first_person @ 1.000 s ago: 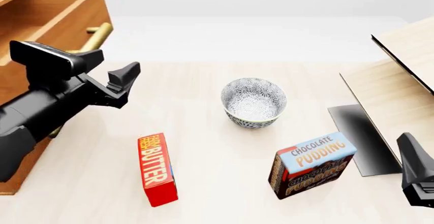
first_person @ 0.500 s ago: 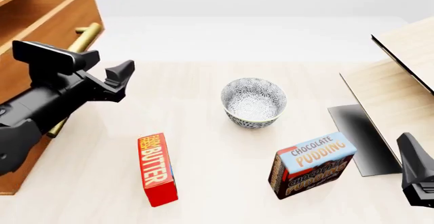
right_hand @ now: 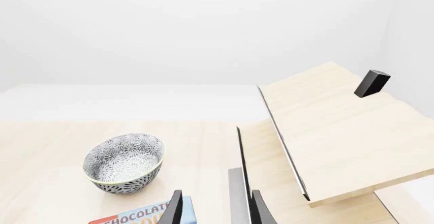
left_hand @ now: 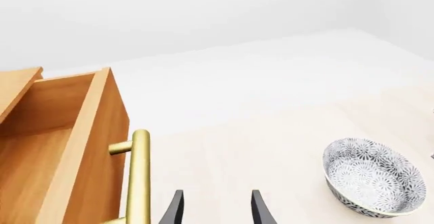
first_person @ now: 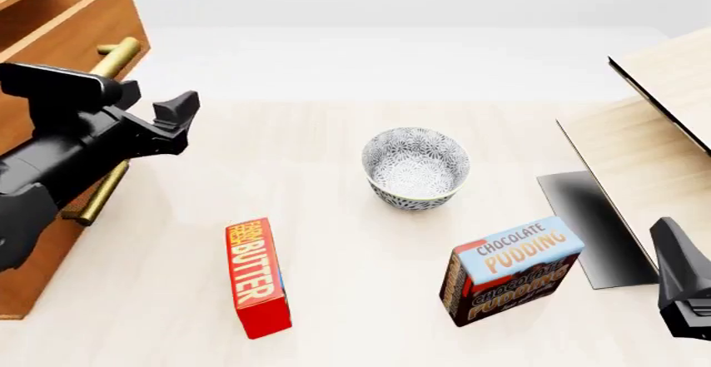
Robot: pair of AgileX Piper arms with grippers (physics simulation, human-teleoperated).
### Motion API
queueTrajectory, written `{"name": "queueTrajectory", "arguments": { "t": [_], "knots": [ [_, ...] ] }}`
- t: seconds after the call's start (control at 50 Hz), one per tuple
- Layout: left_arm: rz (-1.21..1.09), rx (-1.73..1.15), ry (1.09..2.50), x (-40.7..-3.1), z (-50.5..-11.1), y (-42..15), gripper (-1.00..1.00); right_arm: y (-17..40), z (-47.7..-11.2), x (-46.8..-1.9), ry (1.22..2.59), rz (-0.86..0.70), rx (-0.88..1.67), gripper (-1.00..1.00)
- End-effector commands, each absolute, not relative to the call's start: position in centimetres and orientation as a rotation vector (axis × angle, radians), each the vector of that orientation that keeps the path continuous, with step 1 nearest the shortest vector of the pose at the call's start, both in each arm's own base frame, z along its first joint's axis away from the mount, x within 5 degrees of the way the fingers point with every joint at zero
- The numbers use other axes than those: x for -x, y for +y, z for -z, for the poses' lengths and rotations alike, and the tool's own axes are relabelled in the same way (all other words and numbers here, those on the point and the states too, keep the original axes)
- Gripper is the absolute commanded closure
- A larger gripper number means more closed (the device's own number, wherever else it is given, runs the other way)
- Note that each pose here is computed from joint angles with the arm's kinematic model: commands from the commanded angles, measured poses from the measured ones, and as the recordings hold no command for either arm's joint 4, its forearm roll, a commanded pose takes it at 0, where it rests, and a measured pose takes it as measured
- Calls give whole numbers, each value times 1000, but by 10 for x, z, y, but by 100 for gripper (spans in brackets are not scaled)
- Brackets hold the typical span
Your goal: Close the top drawer of the cabinet.
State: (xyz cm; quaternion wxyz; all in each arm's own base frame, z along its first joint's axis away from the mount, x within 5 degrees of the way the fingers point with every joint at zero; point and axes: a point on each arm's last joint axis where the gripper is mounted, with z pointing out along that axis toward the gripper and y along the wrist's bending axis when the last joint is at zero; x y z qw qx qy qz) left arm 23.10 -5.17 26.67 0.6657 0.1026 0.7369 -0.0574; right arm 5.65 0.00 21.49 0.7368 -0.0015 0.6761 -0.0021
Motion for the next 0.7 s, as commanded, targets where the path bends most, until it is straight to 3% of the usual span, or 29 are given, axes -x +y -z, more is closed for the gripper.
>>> {"name": "queueTrajectory", "arguments": {
  "t": [0.02, 0.7],
  "knots": [
    [103, -167, 1689, -236, -265, -40, -100, 0, -215, -56, 1485, 5, 3, -100],
    [43, -70, 1708, -241, -263, -17, -100, 0, -215, -57, 1485, 5, 3, -100]
  ]
}}
